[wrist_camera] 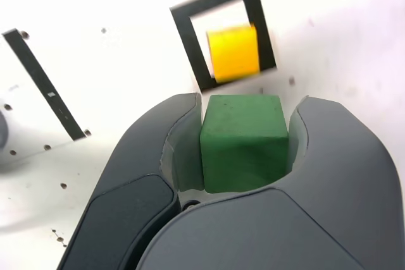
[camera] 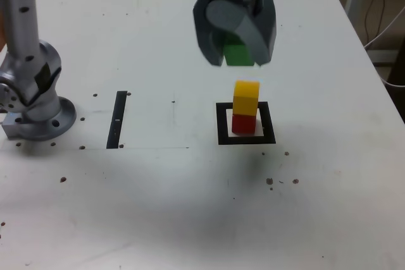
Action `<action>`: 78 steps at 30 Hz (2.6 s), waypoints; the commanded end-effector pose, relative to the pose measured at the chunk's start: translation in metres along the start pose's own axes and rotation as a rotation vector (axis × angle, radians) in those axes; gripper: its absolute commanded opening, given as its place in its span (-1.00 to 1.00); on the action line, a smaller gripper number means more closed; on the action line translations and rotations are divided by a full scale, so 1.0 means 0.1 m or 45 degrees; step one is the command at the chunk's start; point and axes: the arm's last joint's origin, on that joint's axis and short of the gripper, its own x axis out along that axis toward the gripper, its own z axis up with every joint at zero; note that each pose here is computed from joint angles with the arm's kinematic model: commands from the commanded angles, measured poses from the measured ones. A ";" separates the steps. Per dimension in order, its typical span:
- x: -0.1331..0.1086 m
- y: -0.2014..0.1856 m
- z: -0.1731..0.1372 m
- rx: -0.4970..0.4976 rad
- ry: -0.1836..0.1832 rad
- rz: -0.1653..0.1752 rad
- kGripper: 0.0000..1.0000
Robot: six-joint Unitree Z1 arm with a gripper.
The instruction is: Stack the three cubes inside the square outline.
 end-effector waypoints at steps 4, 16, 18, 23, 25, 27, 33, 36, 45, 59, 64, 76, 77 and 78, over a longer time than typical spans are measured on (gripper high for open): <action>0.14 0.26 0.13 -0.054 0.049 -0.025 -0.94; 0.45 0.24 0.26 -0.051 0.151 -0.097 -0.94; 0.49 0.24 0.29 -0.050 0.161 -0.104 -0.94; 0.58 0.23 0.35 -0.049 0.171 -0.113 -0.94; 0.62 0.23 0.37 -0.050 0.173 -0.112 -0.94; 0.66 0.23 0.39 -0.052 0.176 -0.108 -0.94; 0.71 0.24 0.38 -0.064 0.188 -0.095 -0.93; 0.73 0.25 0.37 -0.068 0.194 -0.094 -0.93; 0.79 0.28 0.36 -0.082 0.209 -0.093 -0.91; 0.74 0.29 0.32 -0.092 0.199 -0.100 -0.75; 0.71 0.29 0.30 -0.093 0.192 -0.102 -0.74; 0.72 0.29 0.30 -0.093 0.194 -0.112 -0.74; 0.72 0.29 0.30 -0.093 0.196 -0.115 -0.74; 0.73 0.28 0.30 -0.093 0.196 -0.119 -0.74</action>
